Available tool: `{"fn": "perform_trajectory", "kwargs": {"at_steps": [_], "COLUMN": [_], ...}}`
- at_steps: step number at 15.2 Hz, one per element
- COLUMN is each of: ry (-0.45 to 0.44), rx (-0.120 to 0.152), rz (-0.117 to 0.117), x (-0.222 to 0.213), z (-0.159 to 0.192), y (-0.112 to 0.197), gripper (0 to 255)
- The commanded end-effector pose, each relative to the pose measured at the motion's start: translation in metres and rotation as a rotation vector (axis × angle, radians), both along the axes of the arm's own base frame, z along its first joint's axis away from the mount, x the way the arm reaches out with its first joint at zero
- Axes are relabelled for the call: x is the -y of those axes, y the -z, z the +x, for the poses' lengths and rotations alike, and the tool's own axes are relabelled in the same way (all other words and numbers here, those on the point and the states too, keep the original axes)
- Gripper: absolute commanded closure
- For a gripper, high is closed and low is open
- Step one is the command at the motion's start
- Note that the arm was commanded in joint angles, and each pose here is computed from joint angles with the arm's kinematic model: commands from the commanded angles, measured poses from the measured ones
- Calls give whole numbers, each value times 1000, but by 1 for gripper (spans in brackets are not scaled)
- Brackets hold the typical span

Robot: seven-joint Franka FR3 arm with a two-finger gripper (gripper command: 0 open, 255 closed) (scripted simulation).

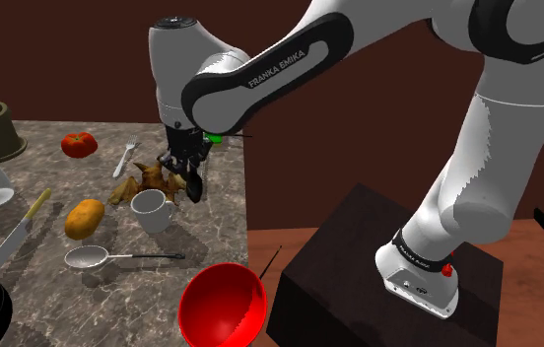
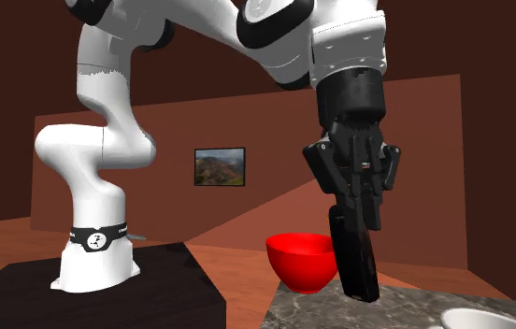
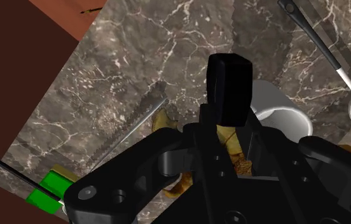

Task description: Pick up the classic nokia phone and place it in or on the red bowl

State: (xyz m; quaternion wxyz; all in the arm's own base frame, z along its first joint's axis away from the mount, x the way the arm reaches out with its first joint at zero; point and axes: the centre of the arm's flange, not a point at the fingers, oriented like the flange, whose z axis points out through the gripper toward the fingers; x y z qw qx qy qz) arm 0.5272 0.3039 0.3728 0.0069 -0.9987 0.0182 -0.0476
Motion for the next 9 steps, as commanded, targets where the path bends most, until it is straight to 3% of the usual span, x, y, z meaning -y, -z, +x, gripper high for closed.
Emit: {"fn": "perform_trajectory", "kwargs": {"at_steps": [1, 7, 9], "ry": [0, 0, 0], "rx": [0, 0, 0], "rz": [0, 0, 0], "x": [-1, -1, -12], "z": [0, 0, -24], "y": [-11, -41, -43], "gripper": [255, 255, 255]}}
